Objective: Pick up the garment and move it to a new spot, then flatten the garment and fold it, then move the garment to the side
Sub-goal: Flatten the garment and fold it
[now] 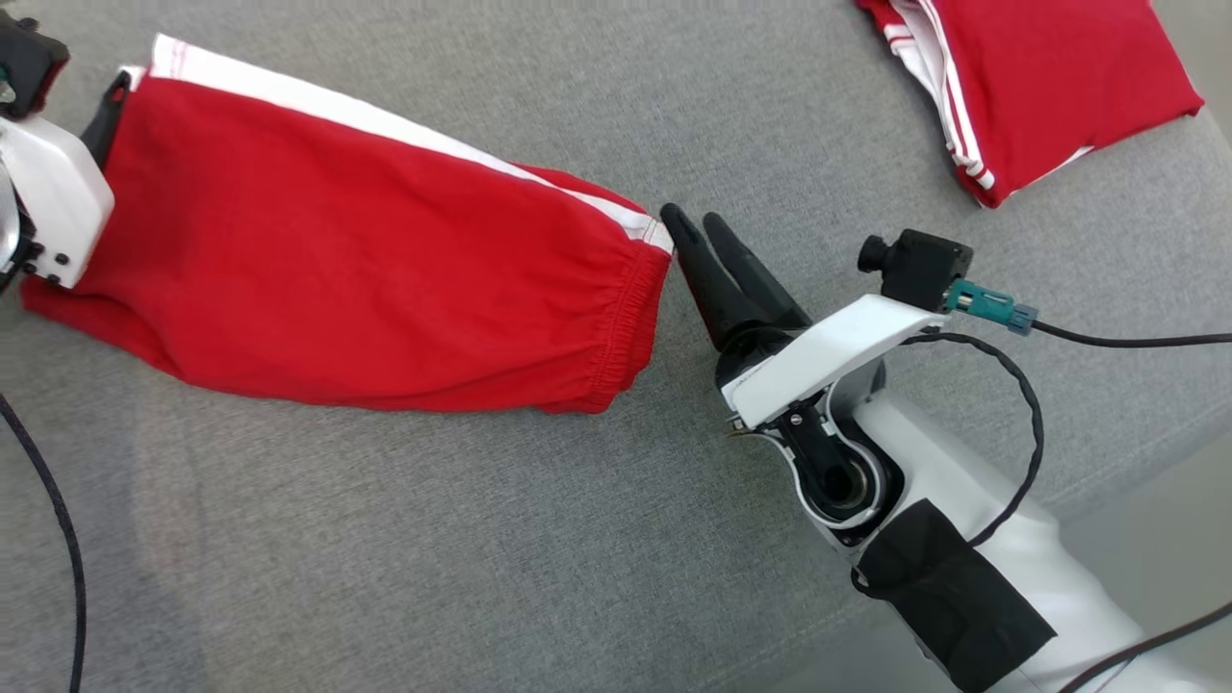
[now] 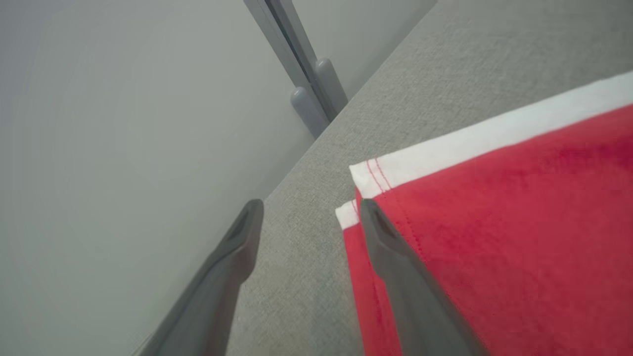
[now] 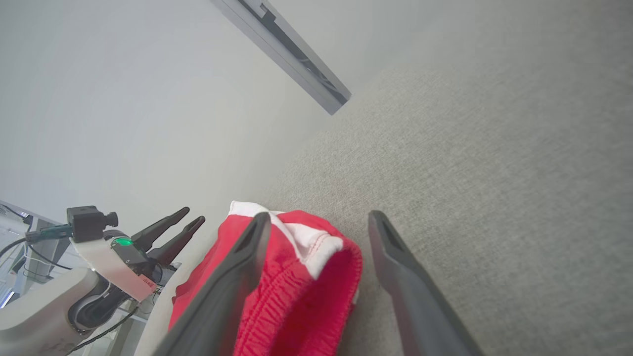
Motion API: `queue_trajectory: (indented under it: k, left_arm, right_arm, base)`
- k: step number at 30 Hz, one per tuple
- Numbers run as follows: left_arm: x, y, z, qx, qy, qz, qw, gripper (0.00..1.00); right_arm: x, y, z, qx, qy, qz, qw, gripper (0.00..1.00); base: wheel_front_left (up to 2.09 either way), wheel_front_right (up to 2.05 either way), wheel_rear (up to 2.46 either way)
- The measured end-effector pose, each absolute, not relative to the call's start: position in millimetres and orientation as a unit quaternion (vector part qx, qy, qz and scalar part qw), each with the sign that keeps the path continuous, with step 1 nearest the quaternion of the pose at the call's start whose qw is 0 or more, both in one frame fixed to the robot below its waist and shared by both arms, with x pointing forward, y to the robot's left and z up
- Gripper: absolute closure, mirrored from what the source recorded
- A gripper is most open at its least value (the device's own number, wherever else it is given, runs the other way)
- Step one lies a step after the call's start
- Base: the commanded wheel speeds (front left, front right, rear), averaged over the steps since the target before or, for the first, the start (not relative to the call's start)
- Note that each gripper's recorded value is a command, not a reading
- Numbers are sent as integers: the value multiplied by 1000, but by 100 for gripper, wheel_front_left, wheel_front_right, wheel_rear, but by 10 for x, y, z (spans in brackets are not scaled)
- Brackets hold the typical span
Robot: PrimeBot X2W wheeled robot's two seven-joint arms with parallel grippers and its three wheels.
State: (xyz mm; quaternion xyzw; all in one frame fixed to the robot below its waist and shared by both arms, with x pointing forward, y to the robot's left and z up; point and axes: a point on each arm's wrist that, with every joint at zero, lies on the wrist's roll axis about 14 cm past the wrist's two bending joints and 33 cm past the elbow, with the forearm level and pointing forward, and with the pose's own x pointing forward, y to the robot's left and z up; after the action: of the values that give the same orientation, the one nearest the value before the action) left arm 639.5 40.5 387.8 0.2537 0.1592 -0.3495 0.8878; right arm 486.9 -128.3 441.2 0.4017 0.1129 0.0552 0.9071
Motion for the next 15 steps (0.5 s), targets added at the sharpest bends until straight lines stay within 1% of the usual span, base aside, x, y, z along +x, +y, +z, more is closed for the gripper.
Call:
queue_trajectory:
  k: [9,13,14,15]
  left_arm:
    - [6229,328,4504,217,96,-338,911,0]
    - [6100,175,5188,173,11,-328,928,0]
    - [6033,181,5318,164,-6,-325,931,0]
    - [5864,246,5454,144,-26,-313,938,0]
  right_arm:
    - [4767,-1525,4692,359,67,48,930,0]
    - [4685,-1695,4972,310,19,54,949,0]
    - [4659,-1752,5040,289,6,54,956,0]
    - [4595,-1841,5131,257,-15,50,965,0]
  base:
    - [0,0,0]
    - [0,0,0]
    - [0,0,0]
    - [0,0,0]
